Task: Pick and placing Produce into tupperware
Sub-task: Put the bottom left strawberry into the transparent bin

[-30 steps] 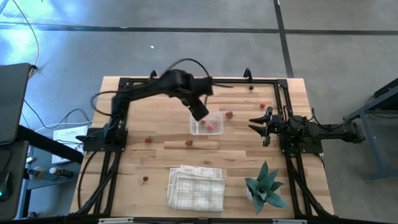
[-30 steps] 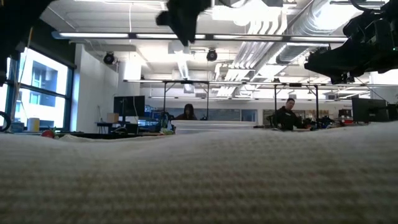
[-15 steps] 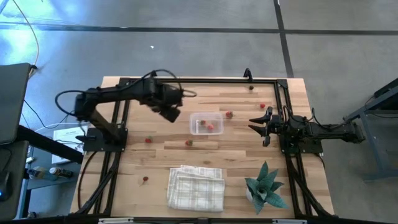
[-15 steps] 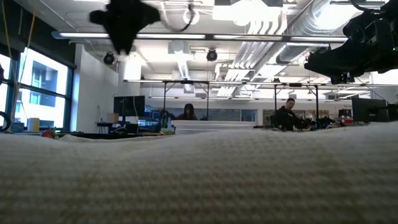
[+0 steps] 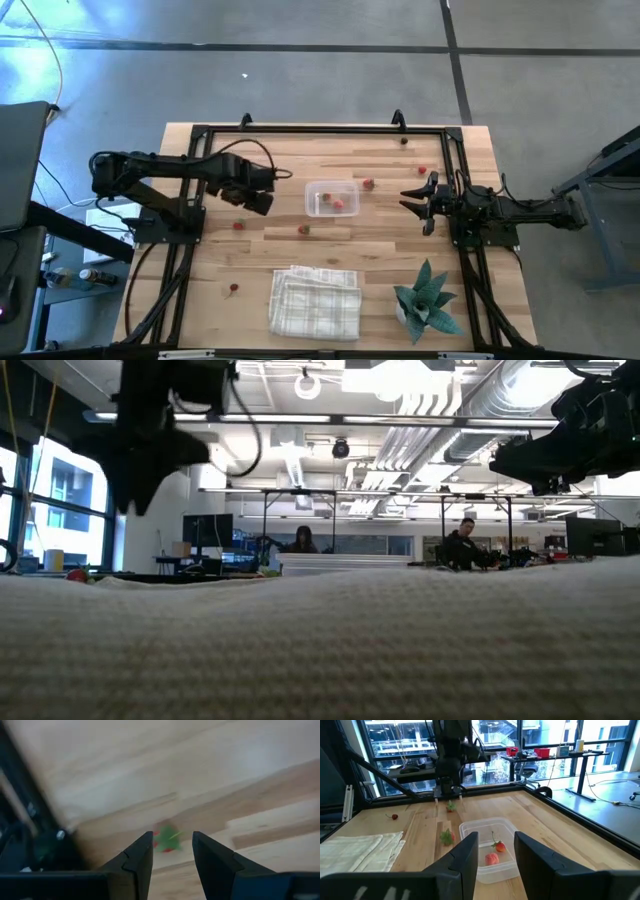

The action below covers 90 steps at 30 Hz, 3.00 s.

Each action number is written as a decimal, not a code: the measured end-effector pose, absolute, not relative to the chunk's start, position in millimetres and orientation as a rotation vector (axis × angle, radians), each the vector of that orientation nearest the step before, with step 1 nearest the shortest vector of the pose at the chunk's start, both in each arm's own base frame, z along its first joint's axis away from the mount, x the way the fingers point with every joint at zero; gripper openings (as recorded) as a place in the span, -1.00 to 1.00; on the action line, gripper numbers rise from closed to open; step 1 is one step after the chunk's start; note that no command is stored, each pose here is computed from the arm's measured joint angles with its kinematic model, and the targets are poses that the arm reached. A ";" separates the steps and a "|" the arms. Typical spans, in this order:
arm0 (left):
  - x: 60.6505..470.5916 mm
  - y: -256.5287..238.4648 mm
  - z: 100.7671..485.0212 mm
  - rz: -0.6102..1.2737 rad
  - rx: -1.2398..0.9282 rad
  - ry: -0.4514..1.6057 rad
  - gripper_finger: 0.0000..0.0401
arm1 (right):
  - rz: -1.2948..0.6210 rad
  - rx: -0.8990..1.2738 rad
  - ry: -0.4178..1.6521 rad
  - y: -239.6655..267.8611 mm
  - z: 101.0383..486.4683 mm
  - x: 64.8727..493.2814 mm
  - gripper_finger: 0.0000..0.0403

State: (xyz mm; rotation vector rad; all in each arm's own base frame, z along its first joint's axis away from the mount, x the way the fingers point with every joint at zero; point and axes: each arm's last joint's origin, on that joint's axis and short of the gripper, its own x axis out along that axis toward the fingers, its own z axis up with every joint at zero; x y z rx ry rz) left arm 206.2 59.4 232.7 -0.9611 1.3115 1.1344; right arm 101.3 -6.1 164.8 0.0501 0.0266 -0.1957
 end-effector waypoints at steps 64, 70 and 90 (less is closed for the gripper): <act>152.6 25.6 174.0 0.401 -0.511 1.402 -0.37 | -0.196 0.093 0.022 -6.1 164.8 101.3 -0.42; 154.0 26.3 171.4 0.414 -0.499 1.411 -0.37 | -0.196 0.094 0.022 -6.1 164.8 101.3 -0.42; 174.0 29.1 143.4 0.374 -0.472 1.509 -0.37 | -0.196 0.093 0.023 -6.1 164.8 101.3 -0.42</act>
